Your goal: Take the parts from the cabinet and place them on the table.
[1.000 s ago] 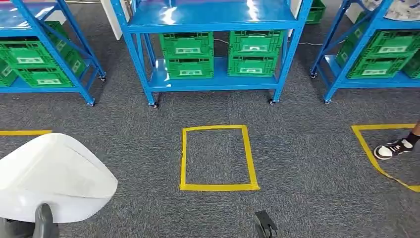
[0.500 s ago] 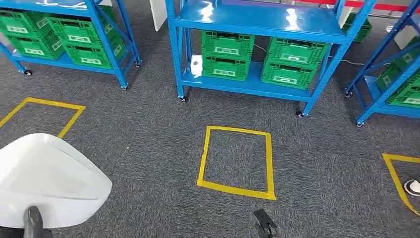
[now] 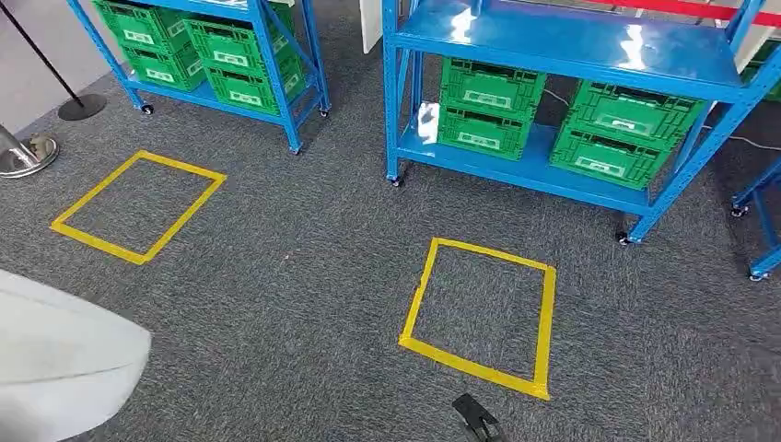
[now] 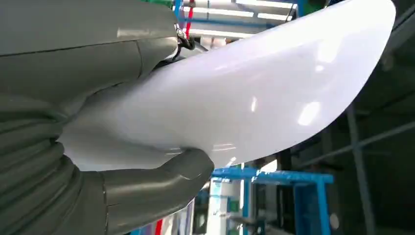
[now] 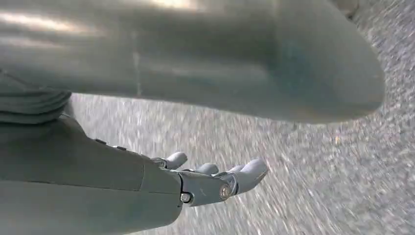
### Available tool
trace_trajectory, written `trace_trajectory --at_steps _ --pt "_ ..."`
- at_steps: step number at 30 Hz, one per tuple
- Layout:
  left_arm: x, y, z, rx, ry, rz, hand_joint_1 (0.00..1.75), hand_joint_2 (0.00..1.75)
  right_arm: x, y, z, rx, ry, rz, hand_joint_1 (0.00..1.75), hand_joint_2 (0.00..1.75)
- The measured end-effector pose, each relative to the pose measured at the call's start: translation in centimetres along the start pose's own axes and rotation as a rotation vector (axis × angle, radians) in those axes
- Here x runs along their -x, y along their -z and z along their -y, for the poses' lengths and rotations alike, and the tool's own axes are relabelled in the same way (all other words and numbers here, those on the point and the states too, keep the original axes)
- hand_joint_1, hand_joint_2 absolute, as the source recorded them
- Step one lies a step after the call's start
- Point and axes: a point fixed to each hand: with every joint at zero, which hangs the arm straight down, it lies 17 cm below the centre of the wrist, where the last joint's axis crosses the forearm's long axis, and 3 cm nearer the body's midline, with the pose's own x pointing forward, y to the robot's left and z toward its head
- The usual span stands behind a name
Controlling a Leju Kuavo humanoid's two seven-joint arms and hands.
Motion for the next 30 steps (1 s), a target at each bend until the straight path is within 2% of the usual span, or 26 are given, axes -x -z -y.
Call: trace_trajectory --at_steps 6,10,13,17,23,30 --pt "0.2 -0.8 -0.7 0.000 -0.002 -0.029 1.75 1.75 -0.4 0.0 -0.1 0.000 -0.003 0.009 0.00 0.00" --pt "0.6 -1.1 -0.5 0.055 -0.030 -0.053 1.75 1.75 -0.8 -0.1 -0.7 -0.017 0.025 0.022 0.00 0.00" --pt "1.7 -1.6 0.3 0.131 -0.088 -0.112 1.75 1.75 -1.1 -0.1 -1.3 -0.027 0.067 0.015 0.00 0.00" --pt "3.3 -1.5 1.1 0.206 -0.139 -0.144 1.75 1.75 -0.7 -0.1 -2.0 -0.034 0.103 0.005 0.00 0.00" --pt "4.6 -2.1 -0.2 0.189 -0.107 -0.205 1.75 1.75 0.2 -0.1 -2.3 -0.034 0.072 -0.017 0.00 0.00" --pt "3.3 -4.0 -1.7 0.152 -0.071 -0.233 1.75 1.75 -1.1 -0.1 -1.7 -0.018 0.015 0.035 0.00 0.00"
